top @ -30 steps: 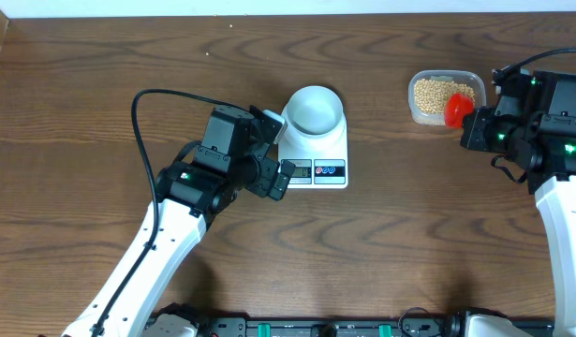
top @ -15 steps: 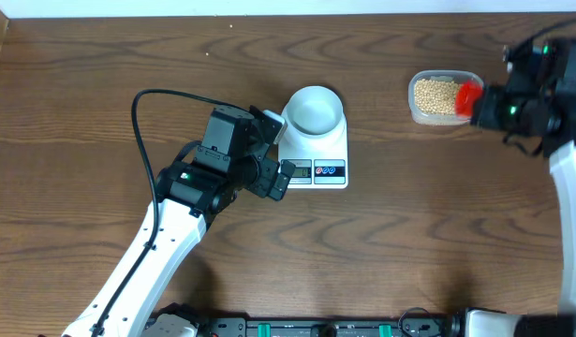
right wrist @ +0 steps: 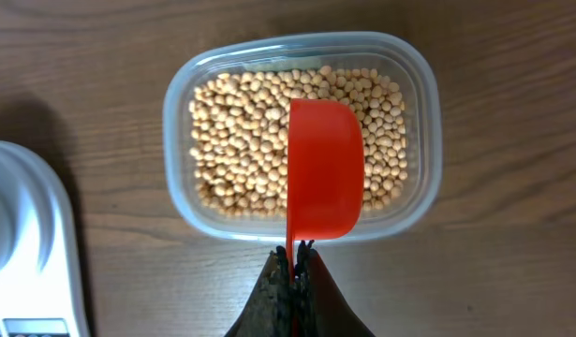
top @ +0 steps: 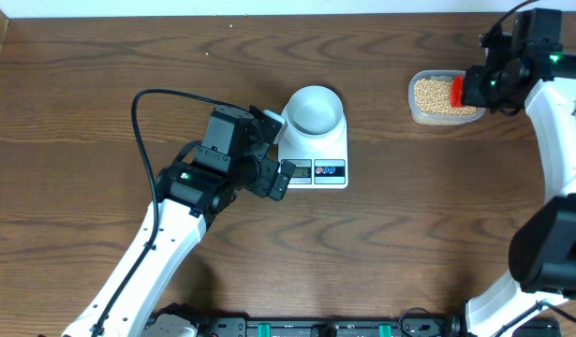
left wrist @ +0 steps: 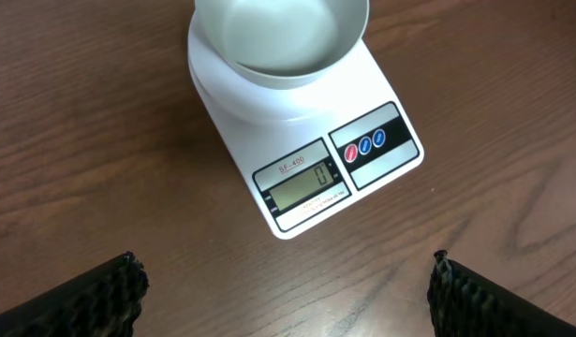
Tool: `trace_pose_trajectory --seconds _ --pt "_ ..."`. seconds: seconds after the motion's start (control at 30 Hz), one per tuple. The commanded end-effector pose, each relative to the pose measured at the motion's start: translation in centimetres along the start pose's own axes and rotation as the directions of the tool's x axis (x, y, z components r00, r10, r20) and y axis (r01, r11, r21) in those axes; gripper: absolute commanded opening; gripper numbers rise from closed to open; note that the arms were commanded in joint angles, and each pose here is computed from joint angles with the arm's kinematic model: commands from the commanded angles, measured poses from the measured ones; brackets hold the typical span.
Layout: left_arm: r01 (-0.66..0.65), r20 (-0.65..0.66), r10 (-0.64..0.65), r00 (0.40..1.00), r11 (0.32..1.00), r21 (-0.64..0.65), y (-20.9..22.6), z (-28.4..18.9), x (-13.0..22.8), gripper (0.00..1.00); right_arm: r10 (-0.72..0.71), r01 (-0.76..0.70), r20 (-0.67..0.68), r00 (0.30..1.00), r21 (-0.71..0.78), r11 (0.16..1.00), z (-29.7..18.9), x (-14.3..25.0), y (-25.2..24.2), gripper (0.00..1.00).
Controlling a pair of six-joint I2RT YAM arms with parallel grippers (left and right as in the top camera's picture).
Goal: Scoop item into bowl and weigh 50g on scale
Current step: 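Dip the red scoop into the soybean tub with the right gripper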
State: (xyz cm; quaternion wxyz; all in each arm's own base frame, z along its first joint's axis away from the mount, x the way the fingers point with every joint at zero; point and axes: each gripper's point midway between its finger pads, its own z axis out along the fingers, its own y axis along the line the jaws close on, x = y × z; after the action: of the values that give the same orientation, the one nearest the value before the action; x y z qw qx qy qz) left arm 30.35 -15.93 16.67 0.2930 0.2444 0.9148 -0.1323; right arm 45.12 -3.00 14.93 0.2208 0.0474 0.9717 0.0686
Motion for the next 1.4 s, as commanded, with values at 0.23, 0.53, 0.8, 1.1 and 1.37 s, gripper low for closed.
trace_pose_trajectory --seconds 0.23,0.53,0.8,1.1,1.37 --pt "-0.01 0.003 0.01 1.0 1.0 -0.007 0.1 -0.1 -0.2 0.98 0.019 -0.042 -0.105 0.994 -0.225 0.973 5.8 1.3 1.9 0.01" --pt "-0.01 0.003 0.01 1.0 1.0 -0.007 0.1 -0.1 -0.2 0.98 0.104 -0.146 -0.12 0.987 -0.431 0.89 5.1 1.0 2.1 0.01" --pt "-0.01 0.003 0.01 1.0 1.0 -0.007 0.1 -0.1 -0.2 0.99 0.19 -0.229 -0.129 0.973 -0.583 0.78 3.5 1.7 0.3 0.01" --pt "-0.01 0.003 0.01 1.0 1.0 -0.007 0.1 -0.1 -0.2 0.98 0.279 -0.264 -0.089 0.956 -0.672 0.691 1.2 0.8 -2.6 0.01" --pt "-0.01 0.003 0.01 1.0 1.0 -0.007 0.1 -0.1 -0.2 0.98 0.298 -0.234 -0.066 0.952 -0.784 0.575 -1.5 0.8 -2.6 0.01"
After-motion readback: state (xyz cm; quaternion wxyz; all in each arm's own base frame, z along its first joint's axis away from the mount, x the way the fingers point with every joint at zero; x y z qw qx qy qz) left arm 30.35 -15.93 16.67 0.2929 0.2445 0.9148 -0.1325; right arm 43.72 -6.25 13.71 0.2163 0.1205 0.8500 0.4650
